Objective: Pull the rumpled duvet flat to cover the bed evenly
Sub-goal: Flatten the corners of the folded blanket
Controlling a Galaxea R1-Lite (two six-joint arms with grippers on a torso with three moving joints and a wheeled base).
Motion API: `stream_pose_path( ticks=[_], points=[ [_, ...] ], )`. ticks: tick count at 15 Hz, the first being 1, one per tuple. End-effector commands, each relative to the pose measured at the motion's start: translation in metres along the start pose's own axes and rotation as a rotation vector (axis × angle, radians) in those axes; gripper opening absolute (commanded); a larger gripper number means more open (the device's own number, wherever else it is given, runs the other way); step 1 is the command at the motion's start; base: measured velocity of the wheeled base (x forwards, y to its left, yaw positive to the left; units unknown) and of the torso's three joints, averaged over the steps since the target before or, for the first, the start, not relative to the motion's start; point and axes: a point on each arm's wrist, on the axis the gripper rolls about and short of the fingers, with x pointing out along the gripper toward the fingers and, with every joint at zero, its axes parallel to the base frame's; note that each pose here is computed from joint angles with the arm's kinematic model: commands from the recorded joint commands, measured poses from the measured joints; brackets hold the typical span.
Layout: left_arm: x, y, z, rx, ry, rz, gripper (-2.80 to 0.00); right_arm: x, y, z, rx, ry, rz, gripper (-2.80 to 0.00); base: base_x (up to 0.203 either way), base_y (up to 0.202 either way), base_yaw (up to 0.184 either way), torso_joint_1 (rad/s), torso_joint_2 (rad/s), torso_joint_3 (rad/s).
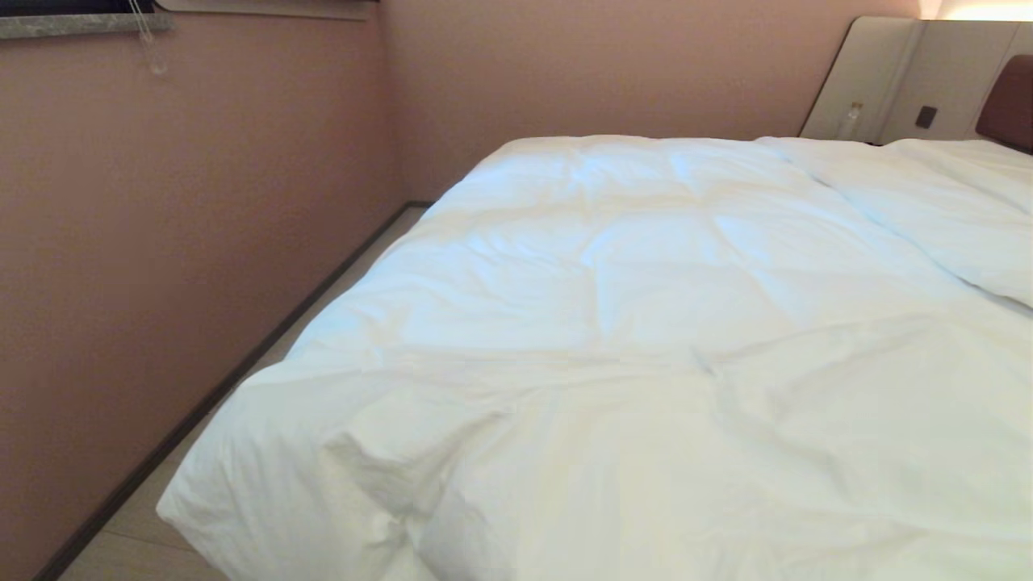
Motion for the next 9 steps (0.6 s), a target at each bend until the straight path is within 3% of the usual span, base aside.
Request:
stream_pose_path(
  ticks=[1,9],
  points=[
    [0.000,0.000,0.000,0.000,0.000,0.000,-2.80,-0.002,-0.002,0.000,0.003,-0.004,-0.009,-2.80,0.000,0.000,0.000,0.000,0.00,0.000],
    [0.000,0.000,0.000,0.000,0.000,0.000,-2.80,-0.009,-0.023,0.013,0.054,-0.050,-0.054,-2.80,0.000,0.000,0.000,0.000,0.00,0.000]
  ],
)
